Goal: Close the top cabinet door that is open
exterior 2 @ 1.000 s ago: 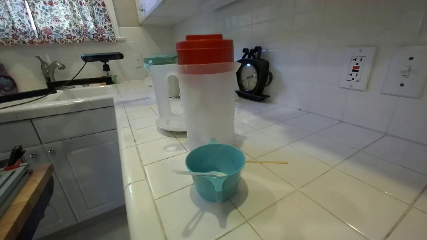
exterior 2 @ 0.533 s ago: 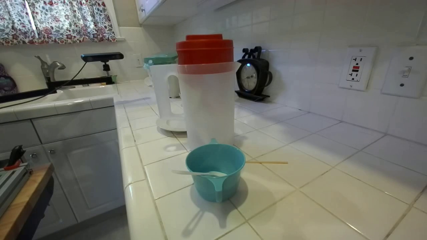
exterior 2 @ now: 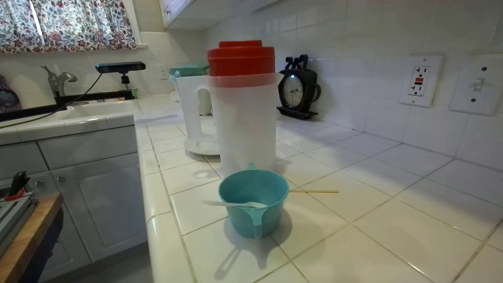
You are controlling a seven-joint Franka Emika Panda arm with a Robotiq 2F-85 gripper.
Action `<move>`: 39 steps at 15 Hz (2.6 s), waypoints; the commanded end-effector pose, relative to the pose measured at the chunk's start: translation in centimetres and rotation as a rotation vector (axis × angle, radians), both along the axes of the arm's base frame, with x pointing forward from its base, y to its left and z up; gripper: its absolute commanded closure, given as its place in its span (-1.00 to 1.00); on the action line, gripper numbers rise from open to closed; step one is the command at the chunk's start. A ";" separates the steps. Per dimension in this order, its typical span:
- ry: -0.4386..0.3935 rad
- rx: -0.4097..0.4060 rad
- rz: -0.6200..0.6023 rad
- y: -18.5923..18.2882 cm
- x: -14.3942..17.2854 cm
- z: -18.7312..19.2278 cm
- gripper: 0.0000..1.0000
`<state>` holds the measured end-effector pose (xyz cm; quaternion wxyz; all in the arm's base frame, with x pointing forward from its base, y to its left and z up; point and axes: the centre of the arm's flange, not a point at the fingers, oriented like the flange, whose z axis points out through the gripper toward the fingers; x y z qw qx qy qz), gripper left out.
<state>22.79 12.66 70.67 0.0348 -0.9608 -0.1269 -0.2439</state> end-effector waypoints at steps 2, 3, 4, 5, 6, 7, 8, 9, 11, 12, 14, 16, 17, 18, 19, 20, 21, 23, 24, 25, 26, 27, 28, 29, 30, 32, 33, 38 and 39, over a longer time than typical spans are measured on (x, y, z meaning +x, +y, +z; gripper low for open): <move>0.032 0.041 0.126 1.4 0.2 0.7 -1.00; 0.036 0.047 0.142 1.7 0.2 0.6 -1.00; 0.040 0.055 0.158 2.2 0.3 0.4 -1.00; 0.042 0.063 0.170 2.5 0.4 0.4 -1.00; 0.047 0.069 0.184 2.8 0.6 0.4 -1.00; 0.049 0.076 0.197 3.0 0.9 0.2 -1.00; 0.050 0.083 0.208 3.2 1.1 0.2 -1.00; 0.045 0.090 0.212 3.4 1.4 0.1 -1.00; 0.040 0.103 0.222 3.6 2.0 0.0 -1.00; 0.029 0.109 0.221 3.7 2.3 0.0 -1.00; -0.003 0.123 0.225 3.9 2.7 0.1 -1.00; -0.042 0.134 0.221 4.2 2.9 0.3 -1.00; -0.049 0.135 0.223 4.3 3.0 0.5 -1.00; -0.060 0.133 0.223 4.4 3.0 0.5 -1.00; -0.068 0.133 0.223 4.4 2.9 0.7 -1.00; -0.080 0.130 0.216 4.4 2.9 0.8 -1.00; -0.086 0.127 0.207 4.3 2.8 0.9 -1.00; -0.104 0.118 0.188 3.9 2.7 1.3 -1.00; -0.106 0.110 0.179 3.7 2.7 1.4 -1.00; -0.104 0.105 0.172 3.5 2.7 1.5 -1.00; -0.110 0.101 0.165 3.2 2.8 1.5 -1.00; -0.114 0.097 0.156 3.0 2.9 1.5 -1.00; -0.119 0.092 0.144 2.8 3.1 1.4 -1.00; -0.122 0.088 0.137 2.5 3.2 1.4 -1.00; -0.127 0.080 0.125 2.3 3.3 1.4 -1.00; -0.135 0.064 0.111 1.9 3.2 1.5 -1.00; -0.136 0.056 0.107 1.8 3.1 1.6 -1.00; -0.135 -0.011 0.047 0.2 2.7 2.3 -1.00; -0.135 -0.022 0.038 -0.1 2.6 2.4 -1.00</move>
